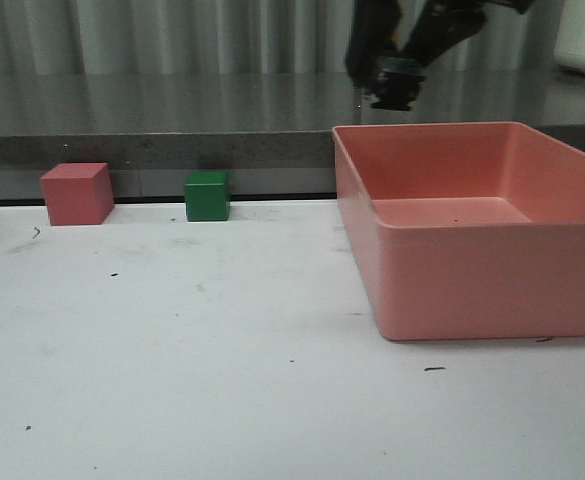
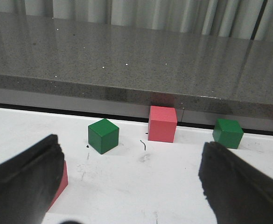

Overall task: Place and stand button with both arms
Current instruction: 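Close the right gripper on the button and lift it out, then carry the button across and lower it onto the table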

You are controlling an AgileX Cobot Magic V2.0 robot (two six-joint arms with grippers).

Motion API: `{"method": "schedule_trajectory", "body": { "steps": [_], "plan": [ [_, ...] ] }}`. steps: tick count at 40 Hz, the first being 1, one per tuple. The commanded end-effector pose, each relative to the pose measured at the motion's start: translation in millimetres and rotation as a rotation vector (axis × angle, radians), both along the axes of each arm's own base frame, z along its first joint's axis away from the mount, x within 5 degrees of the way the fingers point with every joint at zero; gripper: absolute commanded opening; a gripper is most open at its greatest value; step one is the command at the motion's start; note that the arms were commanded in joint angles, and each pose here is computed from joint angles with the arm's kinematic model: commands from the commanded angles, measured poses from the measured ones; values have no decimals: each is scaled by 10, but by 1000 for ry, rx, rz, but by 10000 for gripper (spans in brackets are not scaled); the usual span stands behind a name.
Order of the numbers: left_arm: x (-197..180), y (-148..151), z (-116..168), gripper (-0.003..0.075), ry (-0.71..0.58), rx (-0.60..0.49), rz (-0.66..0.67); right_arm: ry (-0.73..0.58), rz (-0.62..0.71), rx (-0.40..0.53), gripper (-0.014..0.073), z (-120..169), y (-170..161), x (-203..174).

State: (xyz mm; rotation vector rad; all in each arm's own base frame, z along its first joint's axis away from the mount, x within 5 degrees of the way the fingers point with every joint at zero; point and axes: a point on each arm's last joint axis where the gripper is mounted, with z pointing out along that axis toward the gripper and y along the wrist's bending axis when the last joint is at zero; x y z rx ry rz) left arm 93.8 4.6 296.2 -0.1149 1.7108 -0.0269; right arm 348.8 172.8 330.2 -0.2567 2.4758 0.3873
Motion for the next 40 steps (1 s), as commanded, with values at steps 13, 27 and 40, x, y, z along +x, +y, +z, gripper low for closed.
{"method": "schedule_trajectory", "body": {
  "steps": [13, 27, 40],
  "plan": [
    [18, 0, 186, 564, -106, 6, -1, 34, 291, 114, 235, -157, 1543, -296],
    [18, 0, 186, 564, -106, 6, -1, 229, 54, 180, 235, -779, 1857, 148],
    [18, 0, 184, 564, -104, 4, -1, 317, -26, 144, 236, -1152, 1923, 235]
  ]
}}
